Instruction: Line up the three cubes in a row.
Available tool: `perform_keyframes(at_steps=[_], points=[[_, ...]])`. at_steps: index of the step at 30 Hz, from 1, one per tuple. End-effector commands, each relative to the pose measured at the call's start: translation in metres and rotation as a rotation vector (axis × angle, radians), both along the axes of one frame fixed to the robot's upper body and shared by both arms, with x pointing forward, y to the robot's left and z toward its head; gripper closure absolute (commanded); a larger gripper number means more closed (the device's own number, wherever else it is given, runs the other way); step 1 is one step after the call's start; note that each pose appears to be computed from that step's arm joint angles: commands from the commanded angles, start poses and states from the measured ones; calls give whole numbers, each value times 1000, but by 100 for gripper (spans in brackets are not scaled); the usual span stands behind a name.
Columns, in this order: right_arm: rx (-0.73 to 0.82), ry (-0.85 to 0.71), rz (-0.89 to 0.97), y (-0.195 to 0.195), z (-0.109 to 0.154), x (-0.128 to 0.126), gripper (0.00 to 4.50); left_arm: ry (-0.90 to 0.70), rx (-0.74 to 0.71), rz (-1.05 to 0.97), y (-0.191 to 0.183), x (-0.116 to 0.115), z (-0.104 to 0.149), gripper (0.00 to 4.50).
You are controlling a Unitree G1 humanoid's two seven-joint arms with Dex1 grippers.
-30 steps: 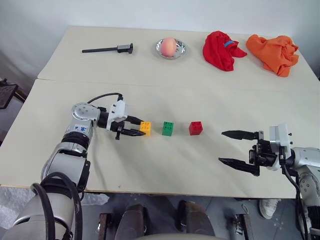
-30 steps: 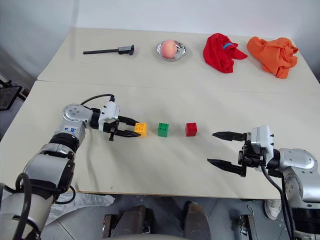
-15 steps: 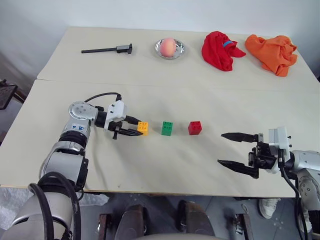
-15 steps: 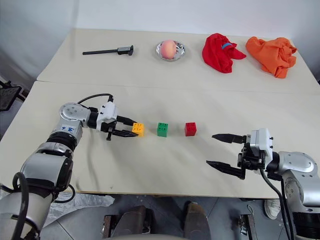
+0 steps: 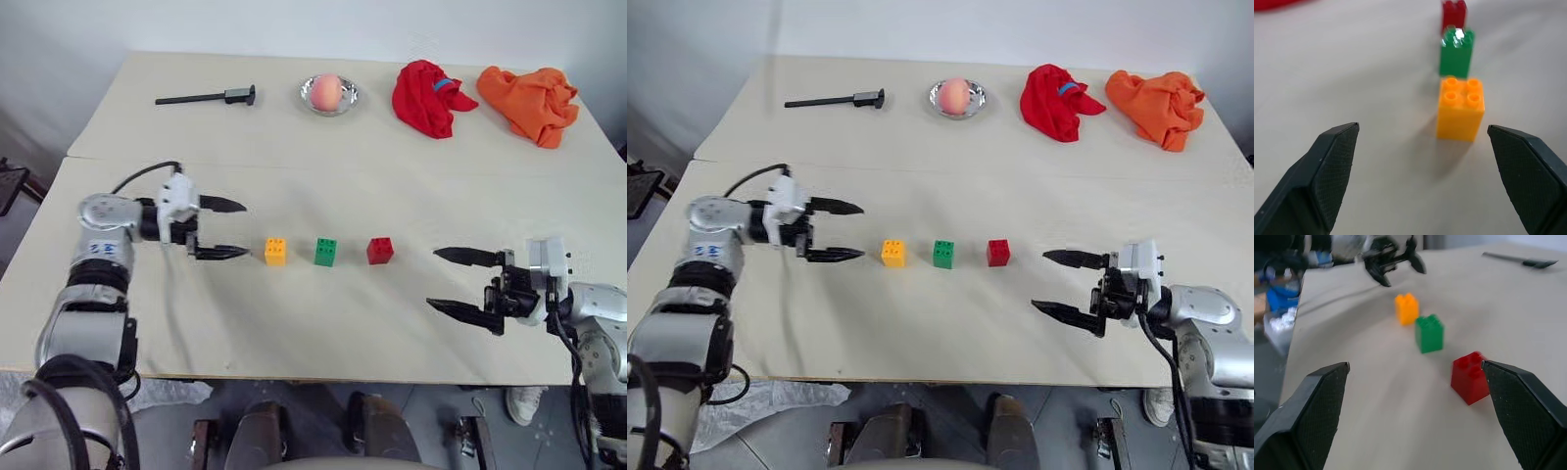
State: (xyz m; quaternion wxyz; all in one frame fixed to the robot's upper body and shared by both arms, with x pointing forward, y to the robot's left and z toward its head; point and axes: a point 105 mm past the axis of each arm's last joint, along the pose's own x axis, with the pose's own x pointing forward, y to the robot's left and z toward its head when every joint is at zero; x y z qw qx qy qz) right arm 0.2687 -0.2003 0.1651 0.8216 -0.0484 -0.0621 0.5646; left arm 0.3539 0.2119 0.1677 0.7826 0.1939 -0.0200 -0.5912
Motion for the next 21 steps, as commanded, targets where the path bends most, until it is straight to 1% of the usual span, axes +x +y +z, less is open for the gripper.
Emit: perform_keyframes(at_steps=[1,5,6,8,9,11,14,21], points=[[7,-56,36,-3,11,3,0,-50,-71,7,18,-25,8,2],[-31,-66,70,-8,8,5,0,-2,-103,85,28,-48,-4,2],[-53,-70,79,-11,5,6,0,34,-111,114,31,-56,-11,2],[-96,-83,98,-15,2,7,0,89,-84,216,37,-64,-24,2],[-105,-85,98,-16,0,9,0,113,-106,213,38,-72,-25,2],[-103,-88,94,-17,0,13,0,87,-84,217,40,-78,-27,2],[-109,-93,91,-16,-1,18,0,25,-57,224,40,-75,-24,2],[-105,-130,81,-12,3,28,0,-52,-85,257,39,-64,-15,2]])
